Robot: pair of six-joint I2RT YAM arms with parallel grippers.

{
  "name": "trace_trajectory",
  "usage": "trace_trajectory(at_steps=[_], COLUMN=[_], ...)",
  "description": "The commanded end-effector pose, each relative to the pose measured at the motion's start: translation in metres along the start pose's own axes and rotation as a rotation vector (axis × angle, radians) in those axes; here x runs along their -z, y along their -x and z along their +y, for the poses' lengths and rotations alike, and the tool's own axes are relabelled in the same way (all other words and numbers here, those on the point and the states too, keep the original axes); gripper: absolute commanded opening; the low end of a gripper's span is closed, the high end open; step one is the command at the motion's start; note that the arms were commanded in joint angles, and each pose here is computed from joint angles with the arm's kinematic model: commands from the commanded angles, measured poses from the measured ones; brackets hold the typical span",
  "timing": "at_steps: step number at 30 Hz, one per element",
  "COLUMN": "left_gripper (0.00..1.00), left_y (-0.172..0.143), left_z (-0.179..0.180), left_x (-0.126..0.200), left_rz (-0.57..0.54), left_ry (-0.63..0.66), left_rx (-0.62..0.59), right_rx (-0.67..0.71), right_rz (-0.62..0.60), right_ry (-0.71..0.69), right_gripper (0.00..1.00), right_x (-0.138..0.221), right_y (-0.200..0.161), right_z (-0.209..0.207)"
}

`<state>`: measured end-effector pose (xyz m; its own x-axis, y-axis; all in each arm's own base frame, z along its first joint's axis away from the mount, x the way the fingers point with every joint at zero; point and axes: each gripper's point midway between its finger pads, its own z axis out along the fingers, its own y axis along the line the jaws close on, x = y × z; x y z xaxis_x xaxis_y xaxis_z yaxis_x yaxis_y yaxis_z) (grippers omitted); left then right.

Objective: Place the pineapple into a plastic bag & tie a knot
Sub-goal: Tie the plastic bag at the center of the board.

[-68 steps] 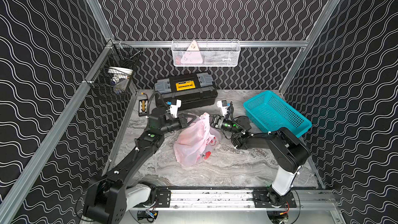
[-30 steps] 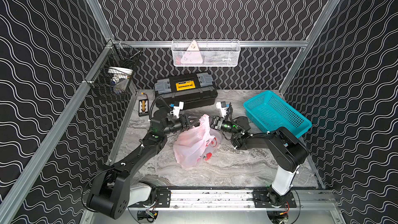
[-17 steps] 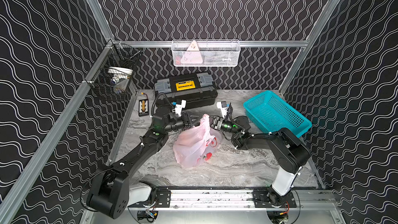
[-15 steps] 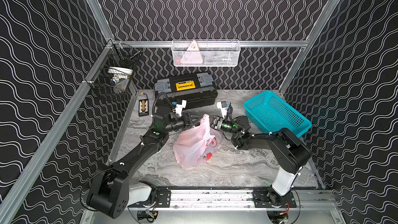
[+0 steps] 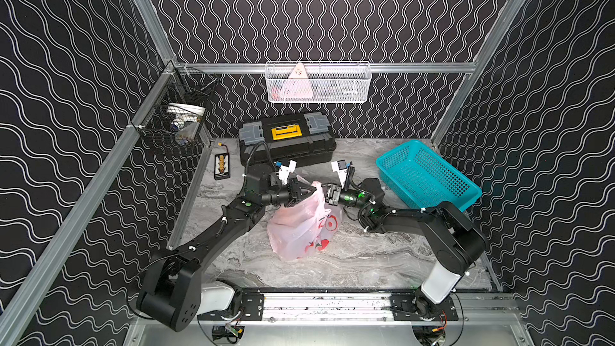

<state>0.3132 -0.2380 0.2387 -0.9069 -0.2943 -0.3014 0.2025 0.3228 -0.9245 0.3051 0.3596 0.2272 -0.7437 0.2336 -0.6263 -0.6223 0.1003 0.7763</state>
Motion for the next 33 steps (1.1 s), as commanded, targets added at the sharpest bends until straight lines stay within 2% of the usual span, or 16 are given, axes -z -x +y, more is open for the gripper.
trace_trajectory(at_steps=[1,3,4,7,9,10,12,15,19,25,33], left_gripper=[0.0,0.0,0.0,0.0,0.0,0.0,0.0,0.0,0.0,0.0,0.0], left_y=[-0.002,-0.002,-0.002,0.0,0.003,0.006,0.009,0.013,0.015,0.015,0.017], left_z=[0.003,0.005,0.007,0.009,0.009,0.009,0.008,0.008,0.008,0.013,0.016], left_x=[0.001,0.004,0.005,0.009,0.013,0.015,0.018,0.021,0.021,0.027,0.032], left_rz=[0.01,0.001,-0.001,-0.011,-0.026,-0.034,-0.042,-0.043,-0.042,-0.038,-0.032], left_ry=[0.02,0.038,0.045,0.063,0.068,0.072,0.075,0.089,0.094,0.168,0.202], left_rx=[-0.028,-0.033,-0.037,-0.049,-0.053,-0.056,-0.061,-0.07,-0.07,-0.094,-0.097], right_rx=[0.054,0.064,0.076,0.097,0.111,0.117,0.129,0.127,0.128,0.048,0.062], right_rz=[0.029,0.039,0.041,0.031,0.021,0.016,0.017,0.002,0.019,0.067,0.099], right_ry=[-0.022,-0.066,-0.091,-0.18,-0.24,-0.273,-0.322,-0.366,-0.389,-0.289,-0.215], right_gripper=[0.0,0.0,0.05,0.35,0.51,0.58,0.65,0.68,0.66,0.59,0.48], right_x=[0.005,0.009,0.012,0.026,0.036,0.042,0.051,0.064,0.073,0.06,0.036], right_y=[-0.007,-0.009,-0.009,-0.005,-0.002,0.0,0.002,0.006,0.003,-0.007,-0.021], right_z=[0.002,-0.003,-0.004,-0.01,-0.014,-0.016,-0.018,-0.018,-0.015,0.003,0.025])
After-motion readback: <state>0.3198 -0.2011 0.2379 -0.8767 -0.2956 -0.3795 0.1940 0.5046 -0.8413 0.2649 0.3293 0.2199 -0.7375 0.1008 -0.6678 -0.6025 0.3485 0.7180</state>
